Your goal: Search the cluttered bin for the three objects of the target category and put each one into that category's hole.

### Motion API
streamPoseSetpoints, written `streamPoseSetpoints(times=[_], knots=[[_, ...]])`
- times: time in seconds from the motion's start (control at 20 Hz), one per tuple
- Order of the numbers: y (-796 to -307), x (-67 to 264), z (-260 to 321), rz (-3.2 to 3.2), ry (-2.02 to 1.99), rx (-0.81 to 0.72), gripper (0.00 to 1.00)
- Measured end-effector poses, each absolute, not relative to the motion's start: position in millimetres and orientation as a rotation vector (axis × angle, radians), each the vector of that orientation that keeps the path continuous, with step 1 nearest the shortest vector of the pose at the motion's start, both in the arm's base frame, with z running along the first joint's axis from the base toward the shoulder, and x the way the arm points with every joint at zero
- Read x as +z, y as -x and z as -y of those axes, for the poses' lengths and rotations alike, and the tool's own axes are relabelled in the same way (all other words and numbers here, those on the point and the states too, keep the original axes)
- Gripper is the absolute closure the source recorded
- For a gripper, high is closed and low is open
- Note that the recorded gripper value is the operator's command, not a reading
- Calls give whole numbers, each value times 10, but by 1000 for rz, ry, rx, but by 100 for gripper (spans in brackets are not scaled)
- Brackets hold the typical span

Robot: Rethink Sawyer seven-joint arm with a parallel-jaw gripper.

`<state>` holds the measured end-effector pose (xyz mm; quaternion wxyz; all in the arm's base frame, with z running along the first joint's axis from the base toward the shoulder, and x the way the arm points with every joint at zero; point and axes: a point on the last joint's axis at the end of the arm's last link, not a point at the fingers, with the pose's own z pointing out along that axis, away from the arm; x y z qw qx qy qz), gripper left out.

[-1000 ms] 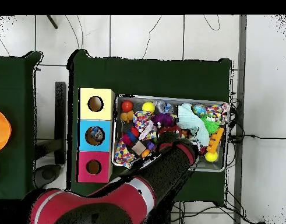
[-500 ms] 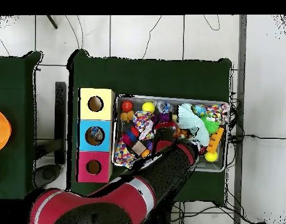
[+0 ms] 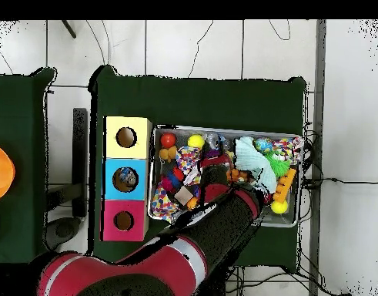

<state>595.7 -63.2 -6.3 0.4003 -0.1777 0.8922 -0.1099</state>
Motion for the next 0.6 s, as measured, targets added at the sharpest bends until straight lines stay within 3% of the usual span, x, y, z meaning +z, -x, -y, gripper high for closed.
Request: streamPoseSetpoints(times=[0.6], knots=[[-5939, -70, 654, -2286, 444, -317, 0]])
